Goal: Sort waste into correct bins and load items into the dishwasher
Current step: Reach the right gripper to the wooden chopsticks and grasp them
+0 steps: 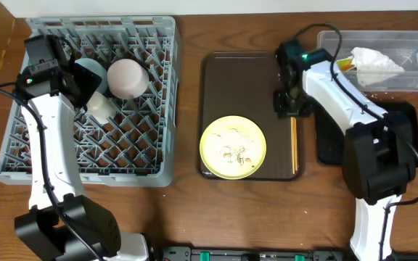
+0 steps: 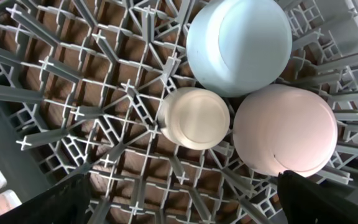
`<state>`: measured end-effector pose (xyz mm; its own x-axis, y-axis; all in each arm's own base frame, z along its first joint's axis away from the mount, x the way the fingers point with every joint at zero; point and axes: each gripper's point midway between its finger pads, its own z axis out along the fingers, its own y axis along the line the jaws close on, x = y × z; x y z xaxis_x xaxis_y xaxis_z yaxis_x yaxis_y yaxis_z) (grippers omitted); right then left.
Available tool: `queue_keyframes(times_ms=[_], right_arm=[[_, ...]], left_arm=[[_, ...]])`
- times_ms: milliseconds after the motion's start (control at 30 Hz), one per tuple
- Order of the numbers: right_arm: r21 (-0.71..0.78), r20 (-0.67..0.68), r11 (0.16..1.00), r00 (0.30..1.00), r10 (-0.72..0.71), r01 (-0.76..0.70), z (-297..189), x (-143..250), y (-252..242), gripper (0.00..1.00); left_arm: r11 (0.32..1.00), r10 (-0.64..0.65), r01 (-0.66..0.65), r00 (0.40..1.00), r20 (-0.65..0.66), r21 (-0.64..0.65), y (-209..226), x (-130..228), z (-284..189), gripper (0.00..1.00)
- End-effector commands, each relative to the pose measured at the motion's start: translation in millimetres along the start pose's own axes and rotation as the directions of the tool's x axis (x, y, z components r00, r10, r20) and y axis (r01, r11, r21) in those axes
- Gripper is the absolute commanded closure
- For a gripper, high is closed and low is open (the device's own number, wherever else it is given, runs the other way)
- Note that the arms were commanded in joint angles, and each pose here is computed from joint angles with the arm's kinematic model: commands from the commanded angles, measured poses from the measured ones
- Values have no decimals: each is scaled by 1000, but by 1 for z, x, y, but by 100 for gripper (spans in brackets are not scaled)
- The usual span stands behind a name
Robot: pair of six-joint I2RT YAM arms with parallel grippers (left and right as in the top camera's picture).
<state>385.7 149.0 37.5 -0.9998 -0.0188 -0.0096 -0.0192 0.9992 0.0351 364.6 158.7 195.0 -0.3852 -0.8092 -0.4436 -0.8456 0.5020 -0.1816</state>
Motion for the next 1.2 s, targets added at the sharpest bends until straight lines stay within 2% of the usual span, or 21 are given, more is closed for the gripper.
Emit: queue_keyframes(times_ms=[0,567,1000,1100,1133,1167], right_arm=[[19,-40,1000,999,24,-24,15,12,-4,64],[10,-18,1000,1000,24,-23,38,14,-6,62],[5,-4,999,999,33,-33,42,12,-5,68],[0,7,999,999,35,-35,49,12,-5,80],[-2,11,998,998,58,-58,55,14,-5,99],[-7,22,997,997,73,-73,56,12,-5,99]], left_arm=[[1000,-14,14,1000,17,6,0,-5,-6,3],[1000,-14,14,1000,17,6,0,-5,-6,3],[1000,-14,14,1000,17,6,0,-5,-6,3],[1000,-14,14,1000,17,6,0,-5,-6,3],[1000,-14,14,1000,17,6,0,-4,-6,3],[1000,-14,14,1000,17,6,0,-4,-6,3]])
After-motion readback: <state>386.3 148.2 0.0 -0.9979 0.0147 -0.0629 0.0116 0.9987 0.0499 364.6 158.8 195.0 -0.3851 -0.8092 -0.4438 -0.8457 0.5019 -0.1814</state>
